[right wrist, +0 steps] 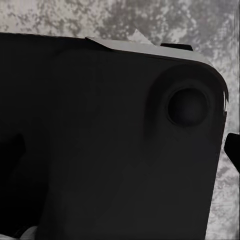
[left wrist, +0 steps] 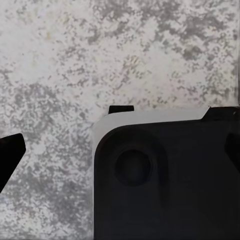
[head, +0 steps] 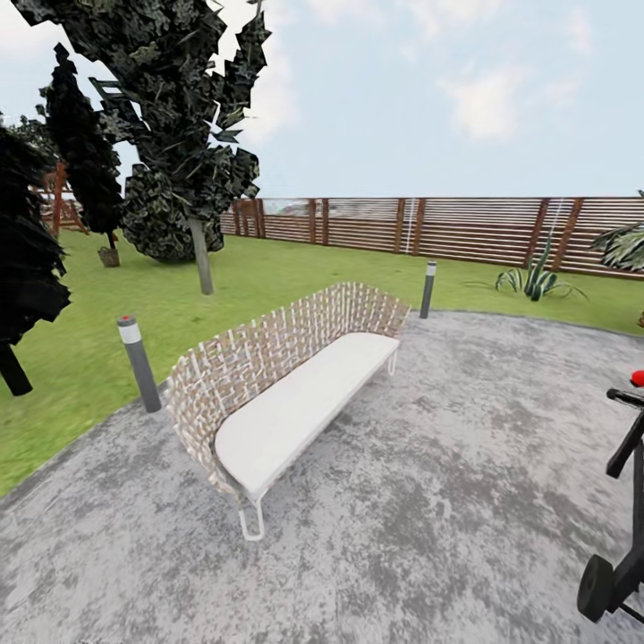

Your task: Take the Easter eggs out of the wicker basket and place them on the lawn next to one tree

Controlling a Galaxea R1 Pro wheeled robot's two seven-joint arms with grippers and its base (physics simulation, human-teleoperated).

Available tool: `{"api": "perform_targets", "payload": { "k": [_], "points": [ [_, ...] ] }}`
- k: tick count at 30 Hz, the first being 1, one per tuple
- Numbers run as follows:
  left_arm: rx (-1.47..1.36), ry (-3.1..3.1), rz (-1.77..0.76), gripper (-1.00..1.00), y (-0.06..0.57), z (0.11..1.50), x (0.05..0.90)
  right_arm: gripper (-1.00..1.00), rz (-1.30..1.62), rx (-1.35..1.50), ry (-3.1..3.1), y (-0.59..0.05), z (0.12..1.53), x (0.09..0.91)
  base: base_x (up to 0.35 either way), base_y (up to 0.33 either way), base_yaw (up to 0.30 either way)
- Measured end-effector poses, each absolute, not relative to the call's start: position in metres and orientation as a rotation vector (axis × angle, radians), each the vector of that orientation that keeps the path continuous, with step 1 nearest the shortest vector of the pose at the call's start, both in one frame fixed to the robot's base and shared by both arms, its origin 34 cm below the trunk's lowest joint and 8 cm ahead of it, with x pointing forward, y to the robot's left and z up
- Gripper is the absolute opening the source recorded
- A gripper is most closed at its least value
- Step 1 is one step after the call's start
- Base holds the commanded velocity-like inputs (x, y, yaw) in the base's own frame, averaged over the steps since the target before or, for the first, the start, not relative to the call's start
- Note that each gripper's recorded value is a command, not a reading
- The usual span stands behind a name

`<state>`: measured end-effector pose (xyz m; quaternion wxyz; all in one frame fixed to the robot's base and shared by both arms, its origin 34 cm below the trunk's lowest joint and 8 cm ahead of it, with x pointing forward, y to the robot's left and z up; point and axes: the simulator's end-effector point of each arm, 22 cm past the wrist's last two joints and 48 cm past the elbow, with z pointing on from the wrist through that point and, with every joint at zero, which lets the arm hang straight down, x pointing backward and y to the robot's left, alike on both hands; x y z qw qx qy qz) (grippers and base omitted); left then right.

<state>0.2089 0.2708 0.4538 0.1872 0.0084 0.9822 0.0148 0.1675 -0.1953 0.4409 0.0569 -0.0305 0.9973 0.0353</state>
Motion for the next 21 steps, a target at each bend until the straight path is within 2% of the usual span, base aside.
{"api": "perform_targets", "payload": {
  "k": [12, 21],
  "points": [
    [0.025, 2.773, 0.042, 1.0, 0.2707, 0.4532, 0.2057, 1.0, 0.109, -0.105, 3.032, -0.195, 0.4407, 0.1642, 0.242, -0.21, 0.259],
    [0.024, 2.775, 0.042, 1.0, 0.2707, 0.453, 0.2054, 1.0, 0.114, -0.095, 3.035, -0.1943, 0.4406, 0.1638, 0.115, -0.126, 0.063]
  ]
}}
